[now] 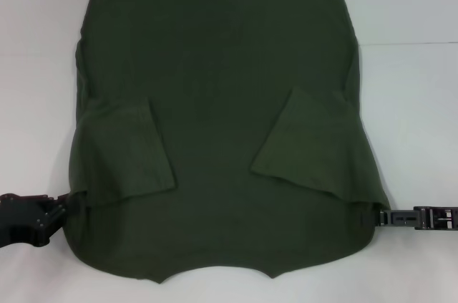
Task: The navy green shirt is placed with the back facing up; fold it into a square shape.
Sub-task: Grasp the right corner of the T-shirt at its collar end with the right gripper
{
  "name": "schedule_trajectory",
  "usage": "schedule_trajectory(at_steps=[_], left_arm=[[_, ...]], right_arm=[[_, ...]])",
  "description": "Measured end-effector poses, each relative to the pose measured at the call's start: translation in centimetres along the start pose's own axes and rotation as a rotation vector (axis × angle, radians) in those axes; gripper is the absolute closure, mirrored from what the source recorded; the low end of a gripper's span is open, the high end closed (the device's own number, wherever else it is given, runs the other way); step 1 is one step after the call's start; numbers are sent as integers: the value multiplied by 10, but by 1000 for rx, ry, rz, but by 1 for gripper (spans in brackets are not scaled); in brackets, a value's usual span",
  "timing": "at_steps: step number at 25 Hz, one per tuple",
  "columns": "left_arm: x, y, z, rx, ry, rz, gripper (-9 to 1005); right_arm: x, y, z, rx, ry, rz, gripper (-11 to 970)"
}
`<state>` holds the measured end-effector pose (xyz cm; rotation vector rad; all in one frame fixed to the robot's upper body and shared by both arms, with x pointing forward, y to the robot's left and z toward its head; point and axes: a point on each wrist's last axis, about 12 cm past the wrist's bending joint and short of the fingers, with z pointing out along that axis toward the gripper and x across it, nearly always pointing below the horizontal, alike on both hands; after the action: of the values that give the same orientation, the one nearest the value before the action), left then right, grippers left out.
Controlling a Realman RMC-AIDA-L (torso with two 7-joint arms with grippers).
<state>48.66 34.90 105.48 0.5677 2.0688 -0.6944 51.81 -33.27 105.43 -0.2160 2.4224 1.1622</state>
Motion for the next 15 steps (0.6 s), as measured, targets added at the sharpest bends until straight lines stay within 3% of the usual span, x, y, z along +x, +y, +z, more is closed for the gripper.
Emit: schedule_trajectory(at_steps=[3,11,15], left_arm=[[0,0,0,0,0,0,926],[-1,0,0,-2,-2,3,927],[-2,1,0,-4,-9,5,927]], right_arm=[[0,-1,0,6,-5,3,77],[-1,-2,1,12,-26,12,199],[-4,0,6,20,-22,1,332]])
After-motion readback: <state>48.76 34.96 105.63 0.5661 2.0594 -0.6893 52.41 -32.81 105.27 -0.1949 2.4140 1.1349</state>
